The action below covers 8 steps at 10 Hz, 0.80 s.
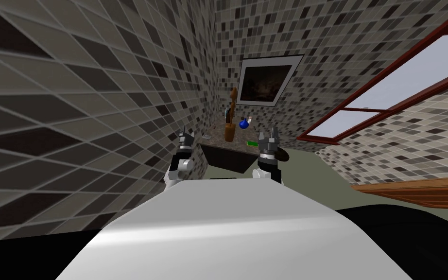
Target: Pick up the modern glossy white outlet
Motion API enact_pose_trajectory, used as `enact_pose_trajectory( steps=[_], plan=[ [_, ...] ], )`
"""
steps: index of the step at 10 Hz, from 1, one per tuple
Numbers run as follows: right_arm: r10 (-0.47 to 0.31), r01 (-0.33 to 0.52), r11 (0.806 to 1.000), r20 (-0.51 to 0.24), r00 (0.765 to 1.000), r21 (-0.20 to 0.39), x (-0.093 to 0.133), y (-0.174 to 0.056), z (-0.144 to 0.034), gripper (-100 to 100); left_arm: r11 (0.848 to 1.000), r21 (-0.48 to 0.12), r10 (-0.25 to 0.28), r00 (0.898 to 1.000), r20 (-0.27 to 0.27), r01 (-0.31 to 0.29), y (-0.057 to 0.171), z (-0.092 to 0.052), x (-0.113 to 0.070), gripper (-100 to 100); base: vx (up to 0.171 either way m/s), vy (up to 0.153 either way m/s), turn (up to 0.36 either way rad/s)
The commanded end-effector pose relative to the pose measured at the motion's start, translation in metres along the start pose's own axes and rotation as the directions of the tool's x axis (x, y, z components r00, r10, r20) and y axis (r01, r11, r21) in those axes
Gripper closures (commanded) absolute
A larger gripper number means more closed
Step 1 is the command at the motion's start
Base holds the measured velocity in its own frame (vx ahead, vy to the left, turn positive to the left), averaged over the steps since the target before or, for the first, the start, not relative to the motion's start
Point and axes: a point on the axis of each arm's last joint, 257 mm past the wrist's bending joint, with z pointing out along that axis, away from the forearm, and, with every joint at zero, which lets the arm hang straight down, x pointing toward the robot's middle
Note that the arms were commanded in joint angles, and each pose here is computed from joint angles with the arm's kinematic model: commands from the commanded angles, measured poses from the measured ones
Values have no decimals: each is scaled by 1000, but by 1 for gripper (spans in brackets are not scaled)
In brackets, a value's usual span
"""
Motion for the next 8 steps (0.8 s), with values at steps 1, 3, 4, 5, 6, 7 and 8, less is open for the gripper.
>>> enact_pose_trajectory(
  steps=[1,3,4,5,6,7,8],
  plan=[
    [0,0,1000,0,1000,0,0,0,0,0,999,-49,-20,1000,-5,20,18,12,-4,-100,-70,38,36],
    [0,0,1000,0,1000,0,0,0,0,0,996,-83,-40,999,-8,39,33,24,-3,-100,-51,28,16],
    [0,0,1000,0,1000,0,0,0,0,0,996,-75,-42,999,-12,41,30,27,-1,-100,-38,18,10],
    [0,0,1000,0,1000,0,0,0,0,0,992,-111,-57,998,-16,55,44,36,0,-100,-31,21,23],
    [0,0,1000,0,1000,0,0,0,0,0,987,-144,-71,997,-20,68,54,42,2,-100,-52,41,35],
    [0,0,1000,0,1000,0,0,0,0,0,987,-144,-72,997,-22,68,56,48,3,-100,-48,37,10],
    [0,0,1000,0,1000,0,0,0,0,0,979,-189,-86,996,-23,80,73,54,5,-100,-39,36,16]
  ],
)
